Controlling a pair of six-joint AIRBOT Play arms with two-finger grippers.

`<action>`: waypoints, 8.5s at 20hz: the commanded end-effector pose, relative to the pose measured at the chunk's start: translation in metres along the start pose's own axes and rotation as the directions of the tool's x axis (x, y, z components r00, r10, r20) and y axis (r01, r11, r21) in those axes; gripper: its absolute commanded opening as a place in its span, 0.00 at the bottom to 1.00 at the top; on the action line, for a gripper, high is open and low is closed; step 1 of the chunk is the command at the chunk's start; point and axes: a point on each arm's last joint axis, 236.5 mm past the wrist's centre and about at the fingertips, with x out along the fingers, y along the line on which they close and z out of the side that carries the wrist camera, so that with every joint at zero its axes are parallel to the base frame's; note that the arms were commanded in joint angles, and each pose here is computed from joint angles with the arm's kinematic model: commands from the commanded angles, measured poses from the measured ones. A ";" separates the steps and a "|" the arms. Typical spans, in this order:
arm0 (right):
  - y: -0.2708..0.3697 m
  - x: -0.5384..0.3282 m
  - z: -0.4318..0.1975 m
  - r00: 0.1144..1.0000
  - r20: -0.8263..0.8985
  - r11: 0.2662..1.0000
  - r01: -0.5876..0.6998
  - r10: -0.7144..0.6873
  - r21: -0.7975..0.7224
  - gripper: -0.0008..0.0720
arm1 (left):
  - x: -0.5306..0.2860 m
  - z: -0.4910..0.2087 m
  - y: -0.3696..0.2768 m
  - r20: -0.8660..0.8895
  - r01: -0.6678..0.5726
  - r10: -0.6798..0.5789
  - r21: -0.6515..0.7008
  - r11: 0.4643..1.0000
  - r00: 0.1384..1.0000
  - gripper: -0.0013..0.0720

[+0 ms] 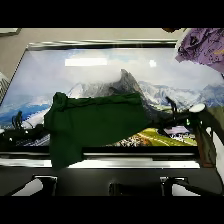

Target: Fold the clothes and pants, and hang the long-sleeved shirts on hangers.

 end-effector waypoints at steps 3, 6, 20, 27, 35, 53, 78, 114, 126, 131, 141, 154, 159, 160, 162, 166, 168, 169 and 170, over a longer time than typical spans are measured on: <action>0.076 -0.103 0.141 0.877 0.407 0.896 0.373 -0.256 -0.242 0.05 | -0.068 0.117 -0.149 0.230 -0.059 -0.023 0.344 0.937 0.973 0.04; 0.138 -0.226 0.188 0.651 0.681 0.755 0.619 -0.336 -0.219 0.05 | -0.177 0.173 -0.246 0.517 -0.279 -0.010 0.480 0.832 0.856 0.04; 0.339 -0.507 -0.031 0.037 0.997 0.761 0.644 0.068 -0.076 0.05 | -0.474 0.024 -0.342 0.942 -0.455 -0.156 0.284 0.844 0.299 0.04; 0.255 -0.407 0.057 0.366 0.903 0.769 0.636 -0.227 -0.064 0.05 | -0.356 0.102 -0.315 0.806 -0.470 -0.036 0.380 0.797 0.591 0.04; 0.045 -0.164 0.189 0.711 0.420 0.760 0.646 -0.564 -0.074 0.05 | -0.051 0.194 -0.159 0.248 -0.370 0.281 0.483 0.794 0.927 0.04; -0.075 -0.036 0.171 0.766 0.020 0.765 0.639 -0.642 0.084 0.05 | 0.072 0.171 -0.060 -0.074 -0.354 0.435 0.466 0.811 0.897 0.04; -0.056 0.002 0.116 0.839 -0.244 0.855 0.515 -0.487 0.065 0.96 | 0.058 0.169 -0.053 -0.106 -0.384 0.473 0.442 0.810 0.875 0.76; -0.046 -0.071 0.007 0.995 0.005 0.924 0.093 -0.102 0.372 0.92 | 0.036 -0.140 0.016 -0.149 -0.164 0.125 -0.283 0.945 0.981 0.34; -0.084 -0.032 -0.035 0.986 -0.118 0.901 0.159 -0.121 0.405 0.92 | 0.038 -0.142 0.011 -0.161 -0.163 0.125 -0.253 0.954 0.979 0.05; -0.082 -0.010 -0.043 0.993 -0.091 0.893 0.103 -0.069 0.439 0.91 | 0.038 -0.143 0.011 -0.162 -0.163 0.124 -0.253 0.954 0.979 0.05; -0.070 0.028 -0.039 0.991 -0.076 0.921 0.134 -0.114 0.365 0.05 | 0.033 -0.132 0.004 -0.150 -0.151 0.119 -0.232 0.961 0.982 0.05; -0.031 -0.066 -0.079 0.941 -0.032 0.894 0.329 -0.336 0.303 0.05 | -0.078 -0.099 -0.049 -0.083 -0.302 0.306 0.060 0.952 0.948 0.04; -0.032 -0.076 -0.048 0.932 0.057 0.909 0.335 -0.359 0.249 0.05 | -0.060 -0.050 -0.064 -0.007 -0.285 0.288 0.115 0.952 0.958 0.04; -0.032 -0.078 -0.039 0.931 0.070 0.913 0.335 -0.359 0.232 0.05 | -0.054 -0.040 -0.068 -0.010 -0.280 0.284 0.140 0.950 0.959 0.04; -0.033 -0.077 -0.021 0.936 0.080 0.926 0.323 -0.343 0.193 0.05 | -0.040 -0.019 -0.073 -0.015 -0.278 0.286 0.182 0.943 0.958 0.04; -0.034 -0.067 0.028 0.951 0.126 0.952 0.263 -0.283 0.154 0.05 | -0.014 0.024 -0.079 -0.046 -0.275 0.293 0.235 0.932 0.955 0.04; -0.043 -0.060 0.051 0.946 0.117 0.949 0.285 -0.301 0.136 0.05 | -0.002 0.047 -0.081 -0.056 -0.275 0.295 0.238 0.932 0.954 0.04; -0.047 -0.055 0.060 0.946 0.107 0.948 0.293 -0.307 0.127 0.05 | 0.003 0.057 -0.081 -0.059 -0.273 0.296 0.249 0.929 0.953 0.04; -0.049 -0.047 0.071 0.947 0.100 0.948 0.295 -0.307 0.118 0.05 | 0.009 0.068 -0.081 -0.062 -0.272 0.296 0.255 0.928 0.953 0.04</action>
